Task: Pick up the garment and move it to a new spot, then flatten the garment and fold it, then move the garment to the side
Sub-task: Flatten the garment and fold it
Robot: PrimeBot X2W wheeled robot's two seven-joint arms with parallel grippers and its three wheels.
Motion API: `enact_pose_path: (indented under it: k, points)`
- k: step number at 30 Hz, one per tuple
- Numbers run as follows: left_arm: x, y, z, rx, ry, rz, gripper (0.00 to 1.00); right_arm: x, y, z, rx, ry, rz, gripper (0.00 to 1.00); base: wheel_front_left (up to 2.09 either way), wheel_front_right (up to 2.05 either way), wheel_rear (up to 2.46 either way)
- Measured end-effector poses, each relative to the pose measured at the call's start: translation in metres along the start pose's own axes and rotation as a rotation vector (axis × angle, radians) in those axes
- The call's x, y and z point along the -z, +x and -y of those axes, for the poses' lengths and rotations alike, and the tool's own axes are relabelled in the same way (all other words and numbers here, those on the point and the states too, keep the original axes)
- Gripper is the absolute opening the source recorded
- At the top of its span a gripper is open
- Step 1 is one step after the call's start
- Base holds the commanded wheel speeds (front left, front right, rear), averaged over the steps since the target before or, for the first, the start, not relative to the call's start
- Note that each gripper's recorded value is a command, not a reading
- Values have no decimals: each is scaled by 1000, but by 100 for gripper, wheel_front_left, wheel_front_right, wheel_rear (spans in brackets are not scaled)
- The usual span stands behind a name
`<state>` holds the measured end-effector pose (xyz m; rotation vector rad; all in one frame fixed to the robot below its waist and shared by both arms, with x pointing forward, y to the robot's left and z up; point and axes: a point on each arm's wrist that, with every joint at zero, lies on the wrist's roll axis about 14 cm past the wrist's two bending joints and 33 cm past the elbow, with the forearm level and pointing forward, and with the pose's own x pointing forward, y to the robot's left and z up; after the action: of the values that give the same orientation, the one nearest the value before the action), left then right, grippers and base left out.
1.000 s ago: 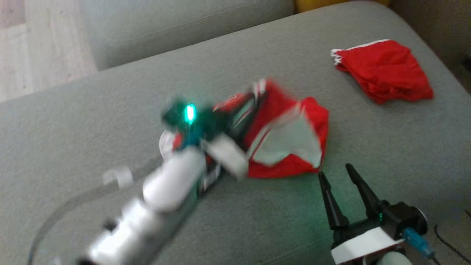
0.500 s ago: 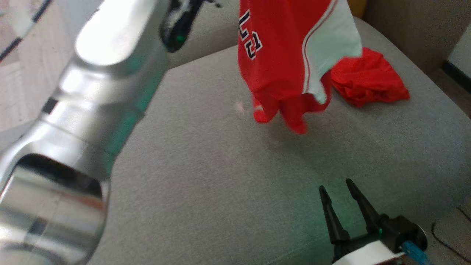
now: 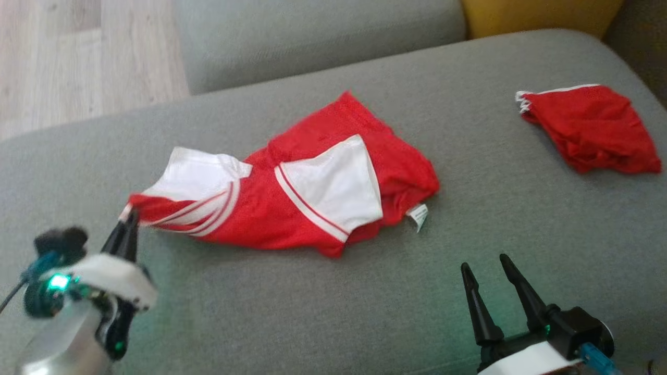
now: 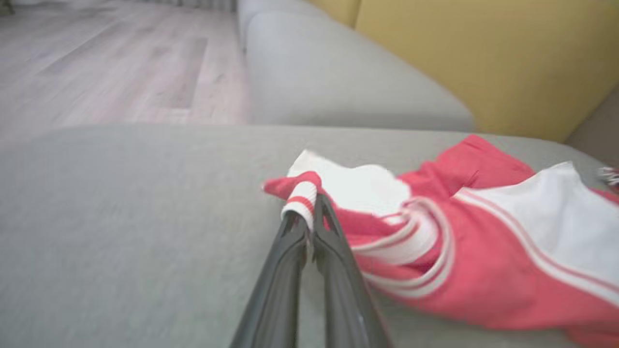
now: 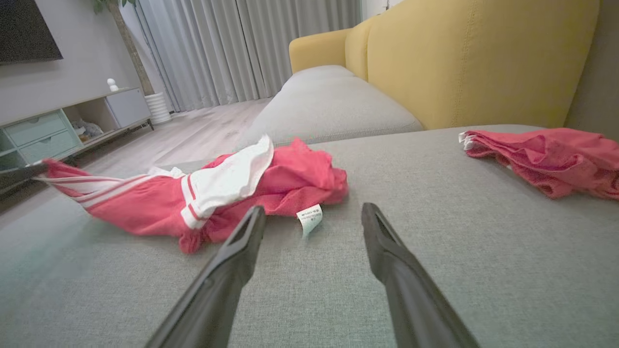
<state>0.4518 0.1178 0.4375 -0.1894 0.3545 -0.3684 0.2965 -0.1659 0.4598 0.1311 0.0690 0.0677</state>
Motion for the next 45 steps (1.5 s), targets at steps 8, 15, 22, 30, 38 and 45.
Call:
enact_pose_path:
  k: [8,15,22,30,38,45]
  points:
    - [14,-15,-41,-127,-18,-4,100,11,11,-5,-30,-4,-44,100,0,0,0]
    - [-45,-17,-35,-83,187,137,100,10,15,-13,-63,-10,-41,100,0,0,0]
    - [-92,18,-1,45,336,155,100,15,23,-8,-73,-34,-68,100,0,0,0]
    - [-90,86,-20,25,330,-81,100,19,62,-8,-95,-49,-86,100,0,0,0]
    - [-10,121,-61,-17,415,-411,100,31,82,7,-61,-63,-120,100,0,0,0]
    - [28,140,-55,40,376,-499,100,42,82,21,-15,-61,-158,100,0,0,0]
